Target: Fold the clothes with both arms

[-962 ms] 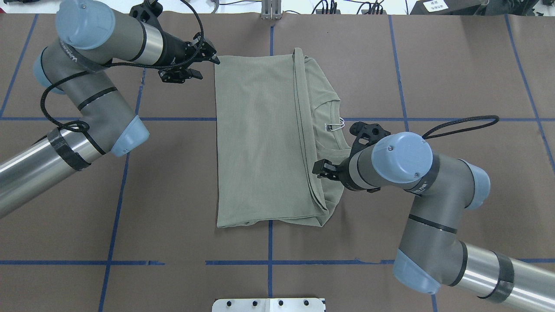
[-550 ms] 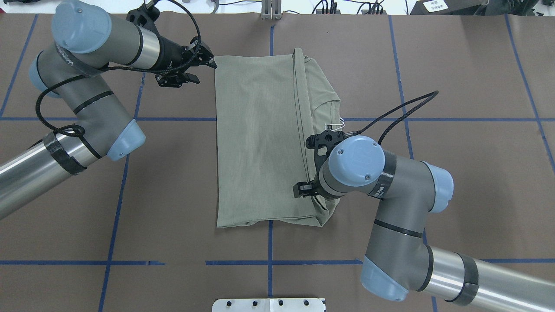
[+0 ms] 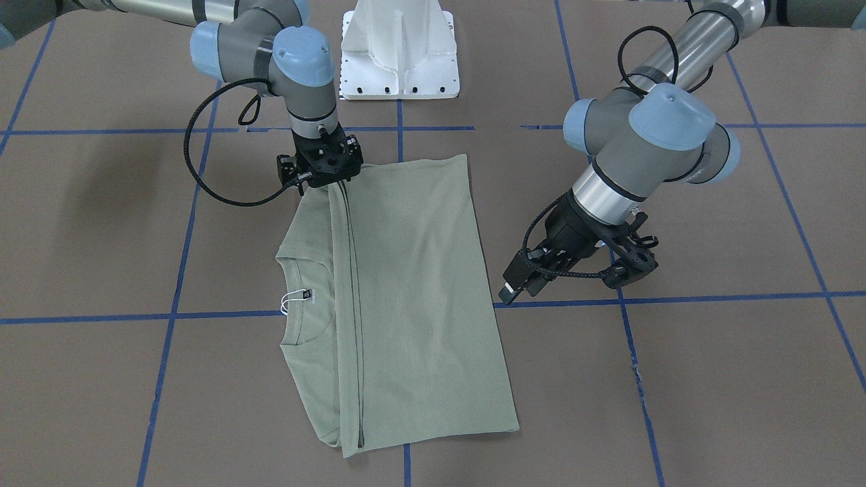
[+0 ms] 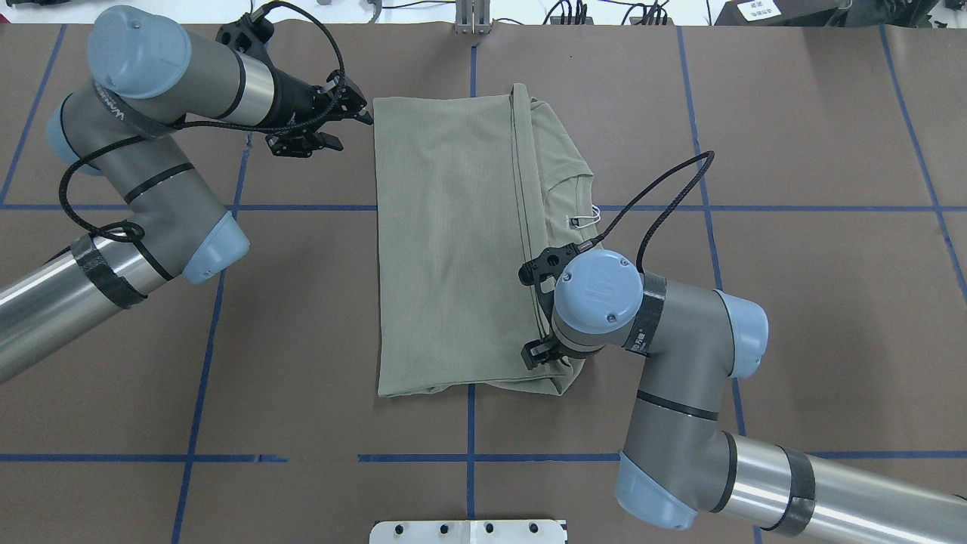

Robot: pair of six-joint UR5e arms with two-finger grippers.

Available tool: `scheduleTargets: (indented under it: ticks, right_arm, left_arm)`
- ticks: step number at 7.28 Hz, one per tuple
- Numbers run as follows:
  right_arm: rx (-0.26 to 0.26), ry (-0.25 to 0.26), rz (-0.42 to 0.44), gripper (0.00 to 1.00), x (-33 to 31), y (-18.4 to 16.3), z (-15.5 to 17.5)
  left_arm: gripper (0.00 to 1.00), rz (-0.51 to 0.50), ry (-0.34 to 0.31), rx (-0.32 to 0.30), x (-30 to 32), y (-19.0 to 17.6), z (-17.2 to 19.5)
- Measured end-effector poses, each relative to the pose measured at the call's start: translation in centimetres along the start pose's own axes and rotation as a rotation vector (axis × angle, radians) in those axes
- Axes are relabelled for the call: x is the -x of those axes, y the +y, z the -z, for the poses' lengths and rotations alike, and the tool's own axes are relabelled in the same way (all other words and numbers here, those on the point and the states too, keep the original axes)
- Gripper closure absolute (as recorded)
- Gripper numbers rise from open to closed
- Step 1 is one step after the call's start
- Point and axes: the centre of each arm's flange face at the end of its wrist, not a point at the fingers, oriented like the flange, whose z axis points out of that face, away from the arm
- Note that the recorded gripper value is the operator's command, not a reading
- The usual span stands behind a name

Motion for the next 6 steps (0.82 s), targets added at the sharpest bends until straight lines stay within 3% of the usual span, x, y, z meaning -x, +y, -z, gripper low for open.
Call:
scheduleTargets:
  ticks: [3,6]
  right_arm:
    - [0.021,0.053,0.057,0.0,-2.9,-0.3,-0.7]
    - [0.03,0.09,0.134,0.0,-10.6,3.1,0.7]
  left_arm:
    - [0.34,0.001,-0.001,0.003,0.1,0.0,0.0]
    - [0.34,-0.002,0.004,0.009,-0.1,0.2,0.2]
